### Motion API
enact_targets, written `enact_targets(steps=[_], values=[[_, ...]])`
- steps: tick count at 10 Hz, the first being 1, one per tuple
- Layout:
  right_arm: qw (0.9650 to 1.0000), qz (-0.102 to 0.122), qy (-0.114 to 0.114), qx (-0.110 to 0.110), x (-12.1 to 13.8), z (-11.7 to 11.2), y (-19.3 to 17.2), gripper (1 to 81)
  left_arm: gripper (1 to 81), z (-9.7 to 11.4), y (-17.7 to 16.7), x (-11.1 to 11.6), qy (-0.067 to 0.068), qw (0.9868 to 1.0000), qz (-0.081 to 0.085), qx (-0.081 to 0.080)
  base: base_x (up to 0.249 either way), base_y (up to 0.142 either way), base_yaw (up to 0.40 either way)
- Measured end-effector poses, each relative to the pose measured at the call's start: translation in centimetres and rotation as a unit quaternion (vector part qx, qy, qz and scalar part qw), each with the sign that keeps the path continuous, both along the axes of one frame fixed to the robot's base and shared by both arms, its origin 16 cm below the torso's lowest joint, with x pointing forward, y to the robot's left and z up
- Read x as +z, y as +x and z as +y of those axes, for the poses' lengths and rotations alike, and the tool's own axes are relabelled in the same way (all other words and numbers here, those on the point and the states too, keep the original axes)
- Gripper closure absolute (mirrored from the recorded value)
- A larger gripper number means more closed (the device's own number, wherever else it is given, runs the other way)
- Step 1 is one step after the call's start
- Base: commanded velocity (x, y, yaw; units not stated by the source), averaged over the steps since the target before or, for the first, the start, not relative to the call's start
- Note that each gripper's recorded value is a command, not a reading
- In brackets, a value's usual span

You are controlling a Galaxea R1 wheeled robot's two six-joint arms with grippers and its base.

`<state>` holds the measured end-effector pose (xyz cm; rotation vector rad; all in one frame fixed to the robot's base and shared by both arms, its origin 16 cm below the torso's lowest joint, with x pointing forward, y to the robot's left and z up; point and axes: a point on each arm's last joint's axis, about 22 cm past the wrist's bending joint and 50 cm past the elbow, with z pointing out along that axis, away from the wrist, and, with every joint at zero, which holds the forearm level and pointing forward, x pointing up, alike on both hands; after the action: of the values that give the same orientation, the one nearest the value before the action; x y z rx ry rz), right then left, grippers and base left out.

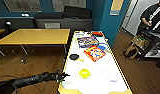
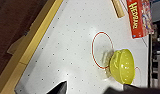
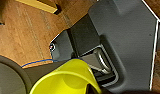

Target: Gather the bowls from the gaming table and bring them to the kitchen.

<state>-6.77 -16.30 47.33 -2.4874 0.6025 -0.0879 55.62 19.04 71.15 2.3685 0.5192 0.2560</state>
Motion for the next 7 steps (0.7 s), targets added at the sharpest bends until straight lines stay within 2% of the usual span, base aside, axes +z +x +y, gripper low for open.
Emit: enact_targets(steps=[5, 7], values=[[1.0000, -0.002, 0.000, 0.000, 0.0, 0.0, 0.3, 81.1, 1.0, -1.7, 2.1, -1.1, 0.009, 0.9999, -0.003, 0.006, 0.000, 0.000, 0.000], [1.0000, -0.003, 0.000, 0.000, -0.1, 0.1, 0.4, 81.1, 1.0, -4.1, 2.7, -1.2, 0.007, 1.0000, -0.003, -0.002, 0.000, 0.000, 0.000]])
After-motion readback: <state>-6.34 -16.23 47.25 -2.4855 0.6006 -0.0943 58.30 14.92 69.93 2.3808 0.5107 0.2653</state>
